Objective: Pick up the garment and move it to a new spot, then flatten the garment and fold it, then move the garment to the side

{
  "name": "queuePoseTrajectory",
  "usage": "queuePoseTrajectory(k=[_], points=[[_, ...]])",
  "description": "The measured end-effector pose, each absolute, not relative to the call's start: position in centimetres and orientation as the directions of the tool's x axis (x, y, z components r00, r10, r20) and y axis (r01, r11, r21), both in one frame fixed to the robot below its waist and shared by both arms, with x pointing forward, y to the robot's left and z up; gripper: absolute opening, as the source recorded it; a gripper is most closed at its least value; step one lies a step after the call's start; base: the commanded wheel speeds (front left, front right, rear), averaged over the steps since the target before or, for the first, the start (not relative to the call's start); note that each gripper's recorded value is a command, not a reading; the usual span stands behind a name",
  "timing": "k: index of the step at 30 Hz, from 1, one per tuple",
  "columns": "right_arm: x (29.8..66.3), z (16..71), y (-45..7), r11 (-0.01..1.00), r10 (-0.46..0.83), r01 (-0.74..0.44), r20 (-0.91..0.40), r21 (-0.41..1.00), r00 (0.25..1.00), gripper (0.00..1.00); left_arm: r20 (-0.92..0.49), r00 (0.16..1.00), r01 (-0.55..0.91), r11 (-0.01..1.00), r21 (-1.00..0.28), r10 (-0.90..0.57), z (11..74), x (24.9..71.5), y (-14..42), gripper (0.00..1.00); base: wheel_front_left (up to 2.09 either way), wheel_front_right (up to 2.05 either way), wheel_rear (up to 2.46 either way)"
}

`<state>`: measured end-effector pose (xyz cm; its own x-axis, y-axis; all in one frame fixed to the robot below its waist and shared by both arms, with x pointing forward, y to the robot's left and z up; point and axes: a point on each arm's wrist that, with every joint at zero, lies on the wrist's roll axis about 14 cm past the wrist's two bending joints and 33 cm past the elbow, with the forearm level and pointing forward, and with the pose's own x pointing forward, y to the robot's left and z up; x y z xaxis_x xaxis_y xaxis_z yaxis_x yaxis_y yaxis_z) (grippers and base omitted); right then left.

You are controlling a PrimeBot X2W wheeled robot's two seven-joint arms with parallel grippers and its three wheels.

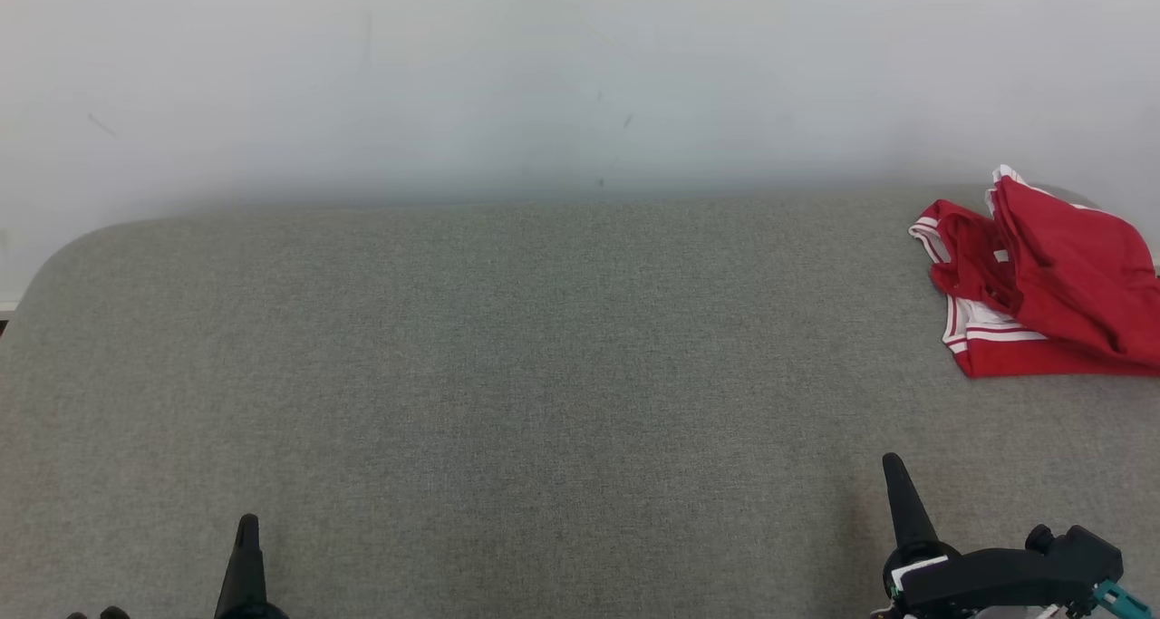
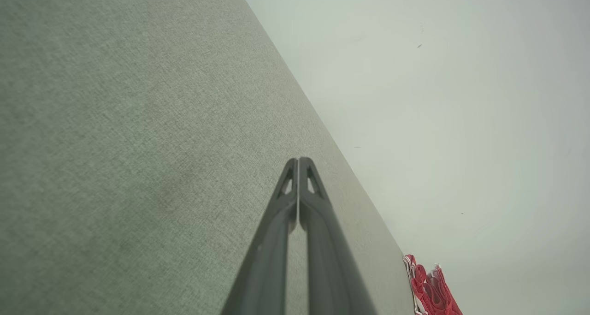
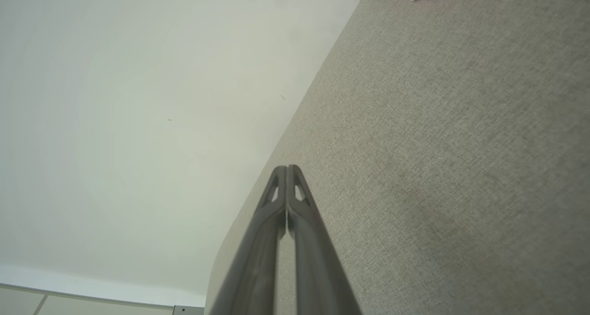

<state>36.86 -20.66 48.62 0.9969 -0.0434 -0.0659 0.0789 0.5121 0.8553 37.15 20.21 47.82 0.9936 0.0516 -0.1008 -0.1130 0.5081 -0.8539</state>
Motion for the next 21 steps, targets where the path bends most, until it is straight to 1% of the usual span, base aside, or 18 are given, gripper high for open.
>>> queuePoseTrajectory(k=[21], points=[[37.56,49.2,-20.58,0.331,-0.033,0.062,-0.054,0.942,0.998,0.0,-0.081,0.996,-0.086,0.324,-0.942,0.029,48.58,37.76,20.03,0.0,0.0,0.0,0.0]])
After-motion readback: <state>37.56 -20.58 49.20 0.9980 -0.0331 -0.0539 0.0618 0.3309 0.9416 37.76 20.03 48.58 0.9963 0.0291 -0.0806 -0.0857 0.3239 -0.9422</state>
